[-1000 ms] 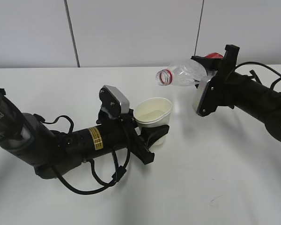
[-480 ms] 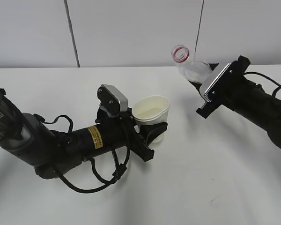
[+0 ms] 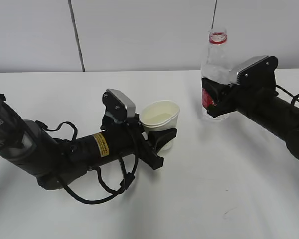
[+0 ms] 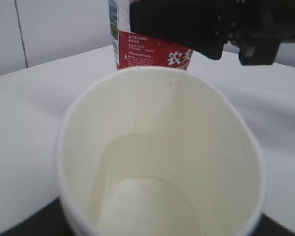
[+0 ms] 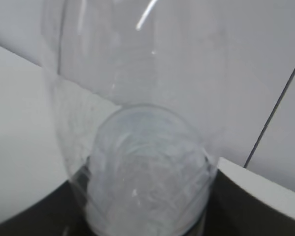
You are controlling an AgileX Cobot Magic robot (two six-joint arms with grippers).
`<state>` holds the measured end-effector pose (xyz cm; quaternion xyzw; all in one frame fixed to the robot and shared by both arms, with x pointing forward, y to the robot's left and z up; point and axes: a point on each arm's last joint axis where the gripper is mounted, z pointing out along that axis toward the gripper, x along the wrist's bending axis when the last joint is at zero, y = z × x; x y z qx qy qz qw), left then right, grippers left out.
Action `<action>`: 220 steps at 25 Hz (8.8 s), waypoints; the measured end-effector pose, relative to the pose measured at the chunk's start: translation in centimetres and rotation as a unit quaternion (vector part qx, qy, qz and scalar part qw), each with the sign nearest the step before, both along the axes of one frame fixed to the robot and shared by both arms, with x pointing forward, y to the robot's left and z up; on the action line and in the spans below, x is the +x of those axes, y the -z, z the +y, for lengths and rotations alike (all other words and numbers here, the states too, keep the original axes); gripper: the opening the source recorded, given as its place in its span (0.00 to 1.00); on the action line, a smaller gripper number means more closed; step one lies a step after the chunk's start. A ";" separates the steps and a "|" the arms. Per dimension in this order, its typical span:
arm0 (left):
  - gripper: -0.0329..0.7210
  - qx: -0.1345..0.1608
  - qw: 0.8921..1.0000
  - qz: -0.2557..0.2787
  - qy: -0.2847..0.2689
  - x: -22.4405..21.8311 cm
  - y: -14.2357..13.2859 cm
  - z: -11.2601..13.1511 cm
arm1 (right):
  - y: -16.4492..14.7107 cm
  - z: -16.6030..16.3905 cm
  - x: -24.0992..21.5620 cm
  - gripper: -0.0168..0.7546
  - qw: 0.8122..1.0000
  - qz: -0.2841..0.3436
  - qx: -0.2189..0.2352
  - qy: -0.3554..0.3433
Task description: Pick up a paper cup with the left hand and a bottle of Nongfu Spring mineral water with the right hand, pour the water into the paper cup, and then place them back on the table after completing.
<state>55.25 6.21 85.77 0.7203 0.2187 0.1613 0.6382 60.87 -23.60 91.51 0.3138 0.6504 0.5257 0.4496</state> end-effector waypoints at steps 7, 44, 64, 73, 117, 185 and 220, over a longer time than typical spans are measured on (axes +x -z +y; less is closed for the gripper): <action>0.51 0.001 1.000 -0.006 -0.022 1.0 -0.8 1.3 | 0.3 -0.1 0.0 0.46 0.996 0.048 0.068 0.008; 0.51 0.044 0.962 0.030 -0.269 7.4 1.4 15.8 | 0.4 -0.3 0.1 0.46 0.989 0.078 0.121 0.026; 0.57 0.035 0.960 0.029 -0.278 7.5 1.7 15.9 | 0.5 -0.3 0.1 0.46 0.989 0.082 0.121 0.029; 0.85 0.030 0.957 0.030 -0.288 7.6 1.7 16.1 | 0.5 -0.4 0.2 0.46 0.988 0.081 0.125 0.036; 0.83 0.015 0.953 0.043 -0.299 0.9 -1.5 17.1 | 3.2 -1.3 1.7 0.46 0.986 0.055 0.130 0.092; 0.75 0.128 0.915 0.122 -0.362 -2.5 -9.0 19.1 | -4.8 -3.4 -10.8 0.78 0.946 0.260 0.085 0.171; 0.68 0.321 0.694 0.526 -0.371 -10.5 -19.1 21.4 | -13.3 -3.8 -14.7 0.65 0.708 0.664 -0.004 0.242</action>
